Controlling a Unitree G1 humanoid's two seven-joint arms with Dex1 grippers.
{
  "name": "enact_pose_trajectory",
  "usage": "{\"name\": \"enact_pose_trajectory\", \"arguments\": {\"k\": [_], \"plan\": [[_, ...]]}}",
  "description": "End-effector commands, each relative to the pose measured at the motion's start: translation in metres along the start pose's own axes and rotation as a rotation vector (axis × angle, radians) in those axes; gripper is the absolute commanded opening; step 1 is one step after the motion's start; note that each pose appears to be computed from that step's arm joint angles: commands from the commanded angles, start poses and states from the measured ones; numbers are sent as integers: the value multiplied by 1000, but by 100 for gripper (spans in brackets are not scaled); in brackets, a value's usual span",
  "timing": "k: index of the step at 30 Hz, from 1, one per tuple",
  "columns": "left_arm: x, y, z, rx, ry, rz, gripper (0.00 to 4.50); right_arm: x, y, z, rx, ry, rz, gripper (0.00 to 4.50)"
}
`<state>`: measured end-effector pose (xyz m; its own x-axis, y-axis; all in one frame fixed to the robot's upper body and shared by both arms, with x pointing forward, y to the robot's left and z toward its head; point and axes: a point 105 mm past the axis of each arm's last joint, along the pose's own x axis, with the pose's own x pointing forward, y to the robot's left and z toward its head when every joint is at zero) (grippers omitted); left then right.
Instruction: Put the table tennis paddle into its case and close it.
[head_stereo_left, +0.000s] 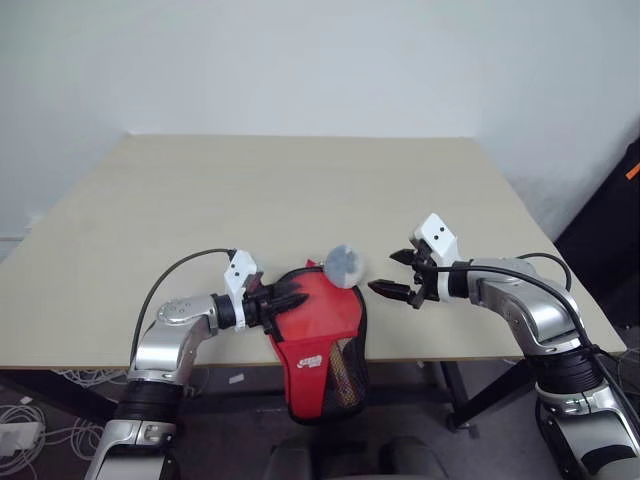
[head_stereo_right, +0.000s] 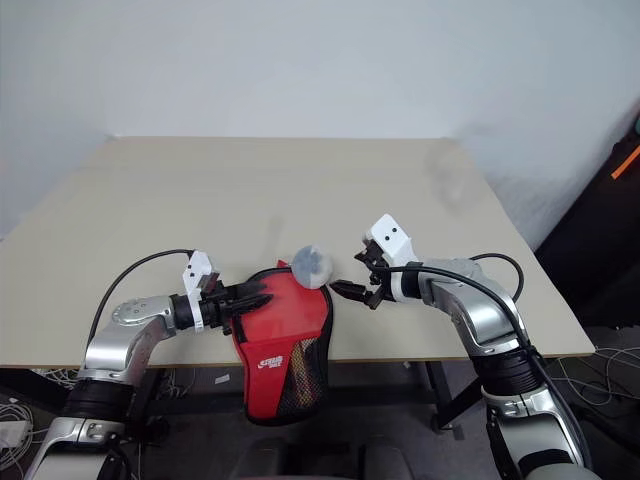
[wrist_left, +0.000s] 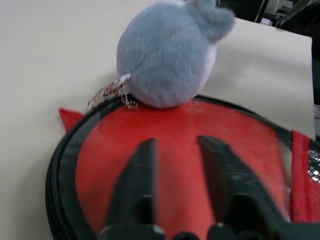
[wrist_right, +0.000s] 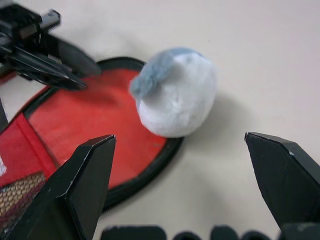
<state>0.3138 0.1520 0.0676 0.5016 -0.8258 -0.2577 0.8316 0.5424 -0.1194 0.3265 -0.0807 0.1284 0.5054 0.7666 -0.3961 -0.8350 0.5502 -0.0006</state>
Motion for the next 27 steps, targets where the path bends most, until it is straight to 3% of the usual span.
{"name": "enact_pose_trajectory", "arguments": {"k": [1,6,12,27], "plan": [[13,-6,11,54,-23,-33,4,0,-1,20,-28,-54,-9,450],[32,-21,10,29,-32,-92,4,24,0,33,-43,-69,-21,450],[39,-26,3,36,3,-115,4,45,-1,30,-37,-59,-21,450],[26,-26,-23,85,157,-156,4,78,-3,23,-6,-54,-21,450]]}}
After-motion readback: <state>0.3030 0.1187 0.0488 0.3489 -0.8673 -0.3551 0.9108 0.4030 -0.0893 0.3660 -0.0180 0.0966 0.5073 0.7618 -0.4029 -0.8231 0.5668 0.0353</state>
